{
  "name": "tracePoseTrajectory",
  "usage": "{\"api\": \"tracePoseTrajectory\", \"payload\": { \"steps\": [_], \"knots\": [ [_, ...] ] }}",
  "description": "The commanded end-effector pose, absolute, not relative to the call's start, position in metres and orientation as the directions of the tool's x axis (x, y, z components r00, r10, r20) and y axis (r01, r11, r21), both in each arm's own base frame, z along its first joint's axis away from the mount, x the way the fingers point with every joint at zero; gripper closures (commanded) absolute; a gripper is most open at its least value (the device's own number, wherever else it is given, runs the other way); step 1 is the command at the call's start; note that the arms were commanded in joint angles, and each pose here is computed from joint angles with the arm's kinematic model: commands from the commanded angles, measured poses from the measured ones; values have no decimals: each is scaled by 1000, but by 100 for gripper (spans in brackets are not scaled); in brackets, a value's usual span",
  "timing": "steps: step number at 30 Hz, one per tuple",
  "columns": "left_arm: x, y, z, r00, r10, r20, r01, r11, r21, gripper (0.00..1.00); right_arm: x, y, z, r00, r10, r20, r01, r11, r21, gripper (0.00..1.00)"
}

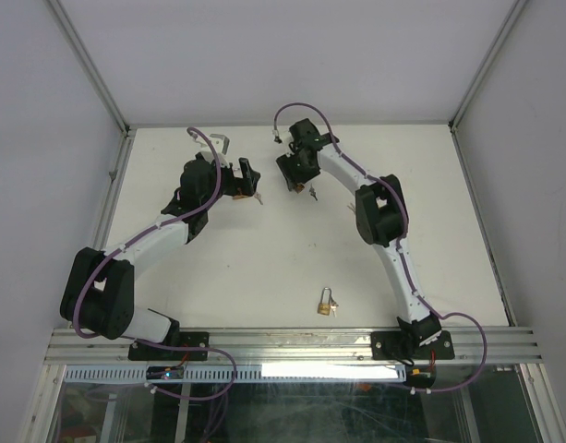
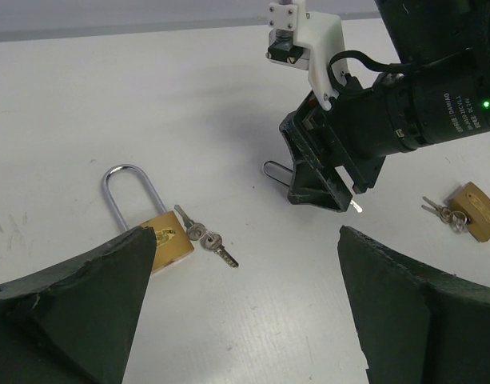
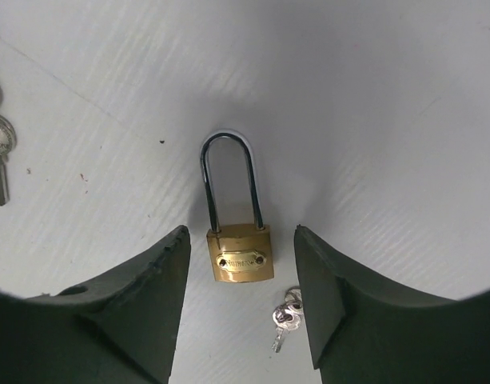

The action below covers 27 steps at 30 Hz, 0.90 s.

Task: Unlock with the key
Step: Pick up the key from the center of the board.

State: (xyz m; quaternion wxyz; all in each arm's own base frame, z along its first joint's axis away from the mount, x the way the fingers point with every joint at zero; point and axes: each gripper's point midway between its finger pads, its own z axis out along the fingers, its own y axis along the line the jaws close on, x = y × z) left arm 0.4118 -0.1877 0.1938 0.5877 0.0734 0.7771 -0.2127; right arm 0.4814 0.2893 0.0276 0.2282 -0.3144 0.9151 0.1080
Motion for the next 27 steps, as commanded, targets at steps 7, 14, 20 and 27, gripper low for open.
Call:
{"api": "tracePoseTrajectory", "payload": {
  "steps": [7, 14, 20, 27],
  "knots": [
    [418, -189, 225, -221, -173, -960, 394, 885, -250, 1, 472, 277, 53, -714, -526, -462, -607, 794, 35, 41],
    [417, -189, 224, -222, -175, -959, 395, 883, -252, 1, 479, 279, 103, -697, -446, -562, -576, 815, 66, 43],
    [417, -189, 222, -223, -177, -958, 396, 882, -255, 1, 477, 254, 99, -722, -432, -540, -519, 855, 11, 63],
    [417, -190, 225, -218, -178, -960, 403, 879, -255, 1, 470, 249, 73, -760, -450, -469, -508, 862, -3, 64]
  ]
}}
